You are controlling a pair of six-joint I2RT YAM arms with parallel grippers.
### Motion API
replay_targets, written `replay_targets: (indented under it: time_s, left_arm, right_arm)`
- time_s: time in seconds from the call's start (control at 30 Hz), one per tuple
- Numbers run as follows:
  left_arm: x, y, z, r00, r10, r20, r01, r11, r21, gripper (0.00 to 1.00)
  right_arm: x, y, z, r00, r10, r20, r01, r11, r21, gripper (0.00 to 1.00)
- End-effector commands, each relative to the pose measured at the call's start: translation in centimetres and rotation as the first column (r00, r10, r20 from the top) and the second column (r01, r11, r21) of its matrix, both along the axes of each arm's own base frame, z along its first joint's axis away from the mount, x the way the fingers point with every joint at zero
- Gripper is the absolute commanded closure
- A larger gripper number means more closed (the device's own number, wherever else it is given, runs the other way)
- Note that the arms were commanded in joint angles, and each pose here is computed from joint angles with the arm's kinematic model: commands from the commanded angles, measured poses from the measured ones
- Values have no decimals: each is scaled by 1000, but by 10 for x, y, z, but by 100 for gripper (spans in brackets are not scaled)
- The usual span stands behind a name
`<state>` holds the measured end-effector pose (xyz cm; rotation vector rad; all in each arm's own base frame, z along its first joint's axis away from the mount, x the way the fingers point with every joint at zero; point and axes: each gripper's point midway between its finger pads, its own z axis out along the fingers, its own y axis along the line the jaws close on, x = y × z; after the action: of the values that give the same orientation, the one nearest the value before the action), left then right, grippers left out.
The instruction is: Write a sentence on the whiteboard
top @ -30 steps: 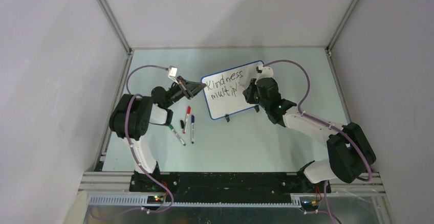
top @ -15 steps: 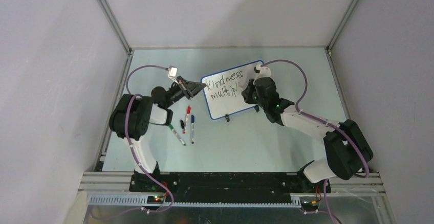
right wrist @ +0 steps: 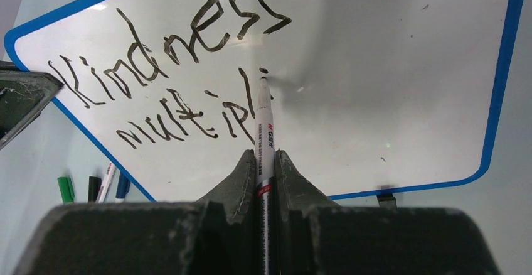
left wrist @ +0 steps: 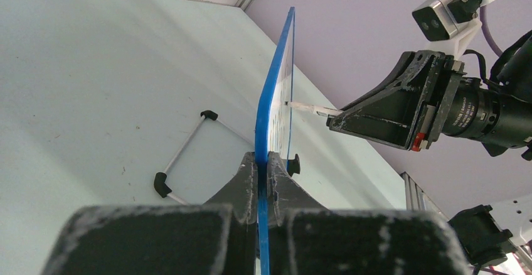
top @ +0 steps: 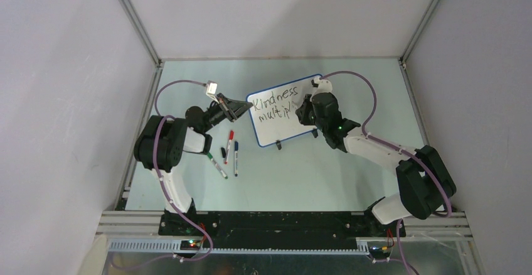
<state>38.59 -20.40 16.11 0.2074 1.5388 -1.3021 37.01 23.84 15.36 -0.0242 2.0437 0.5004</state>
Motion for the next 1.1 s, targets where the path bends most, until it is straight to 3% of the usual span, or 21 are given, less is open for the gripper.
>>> replay_targets:
  time_s: [0.0, 0.63, 1.07]
  left_arm:
    - [-7, 0, 25, 991, -12, 130, 10, 1000, 16, 100]
    - [-7, 1, 25, 991, -11, 131, 9, 1000, 16, 100]
    - [-7, 1, 25, 991, -9, 131, 7, 1000, 16, 100]
  right_arm:
    - [6, 1, 9, 1000, -13, 10, 13, 1000, 1, 100]
    - [-12, -4, -5, 999, -36, -20, 35, 999, -34, 100]
    - [-10, -19, 25, 993, -61, 98, 60, 998, 14, 100]
